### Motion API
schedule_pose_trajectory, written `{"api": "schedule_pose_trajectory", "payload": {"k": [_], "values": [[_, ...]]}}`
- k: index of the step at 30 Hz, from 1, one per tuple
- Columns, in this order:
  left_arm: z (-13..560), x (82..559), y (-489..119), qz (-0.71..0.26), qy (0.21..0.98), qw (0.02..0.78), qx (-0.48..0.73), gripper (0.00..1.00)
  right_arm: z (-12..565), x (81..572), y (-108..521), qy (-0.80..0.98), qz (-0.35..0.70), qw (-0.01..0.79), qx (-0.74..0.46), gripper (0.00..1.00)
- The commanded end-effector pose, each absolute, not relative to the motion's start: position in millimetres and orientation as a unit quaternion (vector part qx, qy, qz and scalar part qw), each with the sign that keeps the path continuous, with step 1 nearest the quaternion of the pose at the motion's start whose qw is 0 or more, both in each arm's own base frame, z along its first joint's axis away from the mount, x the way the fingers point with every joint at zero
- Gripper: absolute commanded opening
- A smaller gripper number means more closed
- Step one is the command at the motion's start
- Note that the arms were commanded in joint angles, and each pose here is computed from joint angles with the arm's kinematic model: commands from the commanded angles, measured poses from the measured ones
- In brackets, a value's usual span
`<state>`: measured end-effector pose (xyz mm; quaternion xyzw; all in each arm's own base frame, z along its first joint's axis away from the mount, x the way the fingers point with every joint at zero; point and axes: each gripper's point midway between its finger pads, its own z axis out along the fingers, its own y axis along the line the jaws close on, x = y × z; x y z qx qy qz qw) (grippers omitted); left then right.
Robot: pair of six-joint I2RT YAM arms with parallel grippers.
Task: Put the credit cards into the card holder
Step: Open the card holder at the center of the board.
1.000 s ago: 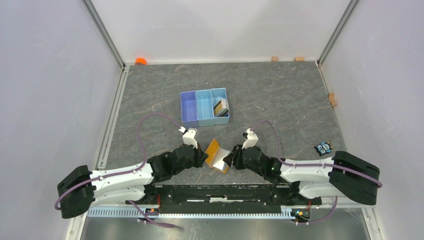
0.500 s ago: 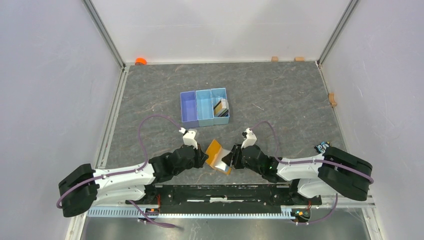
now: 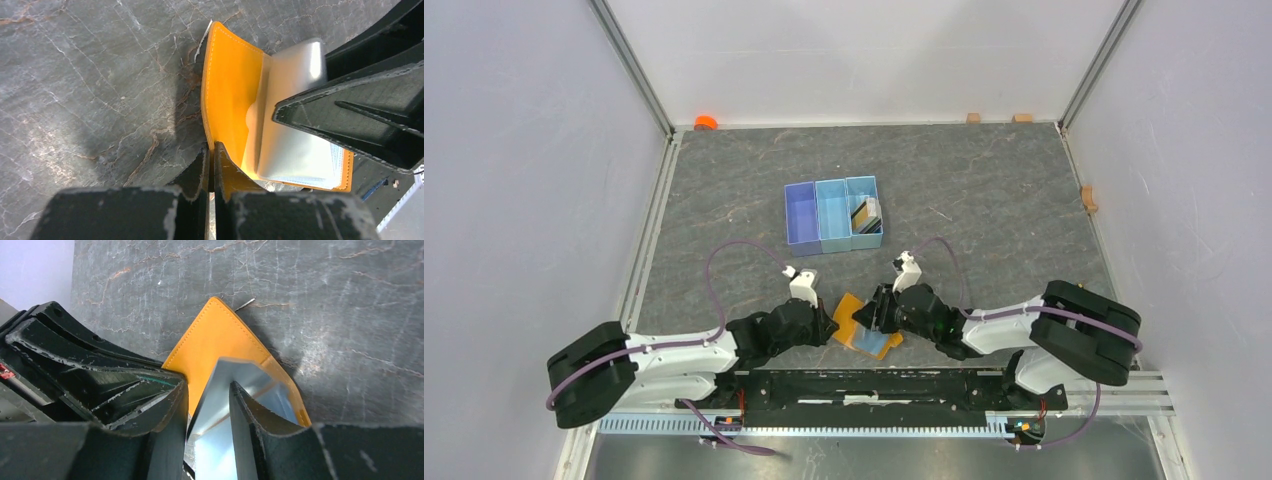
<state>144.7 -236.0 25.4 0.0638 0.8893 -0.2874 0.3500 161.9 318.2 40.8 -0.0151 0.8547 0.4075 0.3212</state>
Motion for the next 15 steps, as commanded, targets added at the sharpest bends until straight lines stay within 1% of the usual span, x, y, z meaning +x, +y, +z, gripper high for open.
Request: {"api": "schedule_pose_trajectory", "payload": {"k": [1, 4, 5, 9, 13, 15], "values": [[20.8, 137.0, -241.1, -0.306, 0.891, 0.33, 0.058, 0.02, 51.7, 166.8, 337.5, 0.841, 0.43, 0.326, -0.032, 0.41], [23.0, 135.4, -244.0, -0.316, 0.888, 0.328, 0.061, 0.03, 41.4, 166.5, 334.4, 0.85, 0.417, 0.321, -0.029, 0.43], [23.8, 134.3, -244.5, -0.32, 0.887, 0.328, 0.063, 0.04, 38.0, 166.9, 332.5, 0.853, 0.411, 0.32, -0.027, 0.44], [30.4, 132.1, -243.7, -0.33, 0.881, 0.331, 0.068, 0.18, 25.8, 165.5, 326.8, 0.864, 0.394, 0.312, -0.023, 0.49], [36.1, 127.5, -234.3, -0.331, 0.879, 0.335, 0.073, 0.38, 24.1, 165.4, 325.4, 0.865, 0.393, 0.312, -0.021, 0.54], [39.4, 123.4, -230.0, -0.337, 0.877, 0.335, 0.074, 0.45, 23.4, 165.3, 324.3, 0.866, 0.391, 0.312, -0.02, 0.55]]}}
